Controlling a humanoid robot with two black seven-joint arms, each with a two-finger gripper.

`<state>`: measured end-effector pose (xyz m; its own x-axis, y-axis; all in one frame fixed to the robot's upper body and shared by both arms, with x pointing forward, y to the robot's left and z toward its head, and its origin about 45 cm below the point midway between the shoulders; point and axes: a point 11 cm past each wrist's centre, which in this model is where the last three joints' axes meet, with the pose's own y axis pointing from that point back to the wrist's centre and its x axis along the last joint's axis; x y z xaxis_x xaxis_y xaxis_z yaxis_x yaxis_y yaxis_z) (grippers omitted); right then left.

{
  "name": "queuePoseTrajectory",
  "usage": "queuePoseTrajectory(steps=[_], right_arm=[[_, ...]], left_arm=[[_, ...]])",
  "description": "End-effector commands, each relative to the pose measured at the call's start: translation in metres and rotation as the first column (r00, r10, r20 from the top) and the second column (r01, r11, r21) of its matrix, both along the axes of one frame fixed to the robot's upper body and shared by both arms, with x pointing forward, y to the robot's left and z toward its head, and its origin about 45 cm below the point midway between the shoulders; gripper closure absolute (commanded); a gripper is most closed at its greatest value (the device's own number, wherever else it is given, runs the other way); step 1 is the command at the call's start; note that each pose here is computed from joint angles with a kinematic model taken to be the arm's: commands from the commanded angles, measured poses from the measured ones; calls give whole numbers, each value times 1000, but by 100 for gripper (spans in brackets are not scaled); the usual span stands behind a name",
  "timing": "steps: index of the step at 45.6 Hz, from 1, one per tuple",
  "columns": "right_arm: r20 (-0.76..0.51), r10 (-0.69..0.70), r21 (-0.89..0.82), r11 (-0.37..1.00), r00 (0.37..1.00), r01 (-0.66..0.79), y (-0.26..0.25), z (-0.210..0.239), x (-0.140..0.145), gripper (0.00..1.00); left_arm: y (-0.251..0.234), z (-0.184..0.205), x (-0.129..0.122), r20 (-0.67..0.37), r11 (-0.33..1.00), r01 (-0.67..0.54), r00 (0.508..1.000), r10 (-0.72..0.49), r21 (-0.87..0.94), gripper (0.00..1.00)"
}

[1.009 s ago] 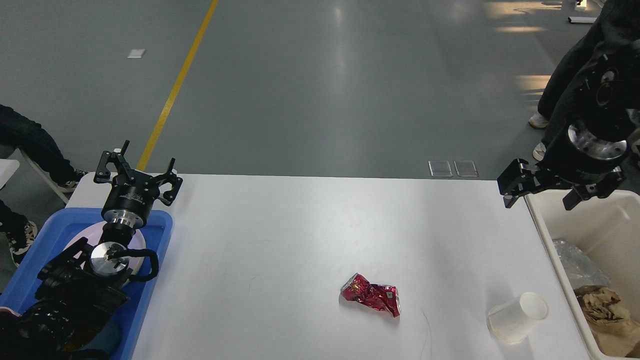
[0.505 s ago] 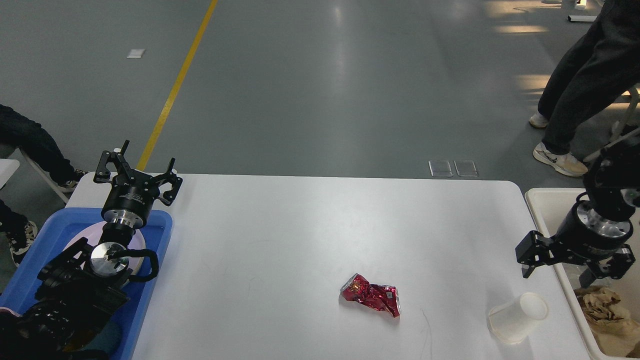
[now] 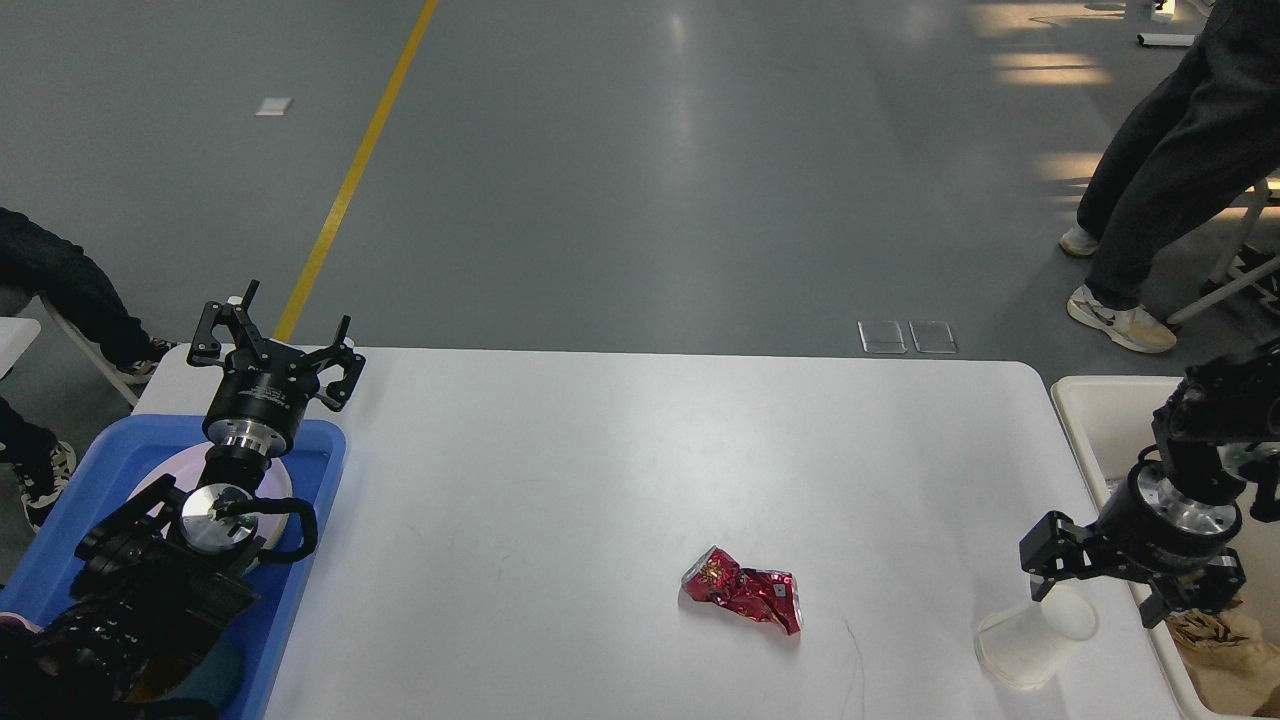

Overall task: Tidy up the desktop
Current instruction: 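Lower the right gripper to the white paper cup and grasp it, then lift the paper cup and drop it into the white bin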

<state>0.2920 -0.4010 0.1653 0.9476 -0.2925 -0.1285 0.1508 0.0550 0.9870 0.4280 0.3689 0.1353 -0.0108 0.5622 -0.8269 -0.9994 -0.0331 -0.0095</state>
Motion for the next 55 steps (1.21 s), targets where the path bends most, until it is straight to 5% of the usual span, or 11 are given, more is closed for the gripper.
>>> queuePoseTrajectory(steps=[1,55], right_arm=[[8,-4,17,1000,1000,4,4,-4,1,0],[129,-37,-5,999,991,38,2,-42,-9,5]], left_arm=[[0,0,0,-1,1000,1,1000,-1,0,3],[0,0,0,-1,1000,0,1000,0,0,3]])
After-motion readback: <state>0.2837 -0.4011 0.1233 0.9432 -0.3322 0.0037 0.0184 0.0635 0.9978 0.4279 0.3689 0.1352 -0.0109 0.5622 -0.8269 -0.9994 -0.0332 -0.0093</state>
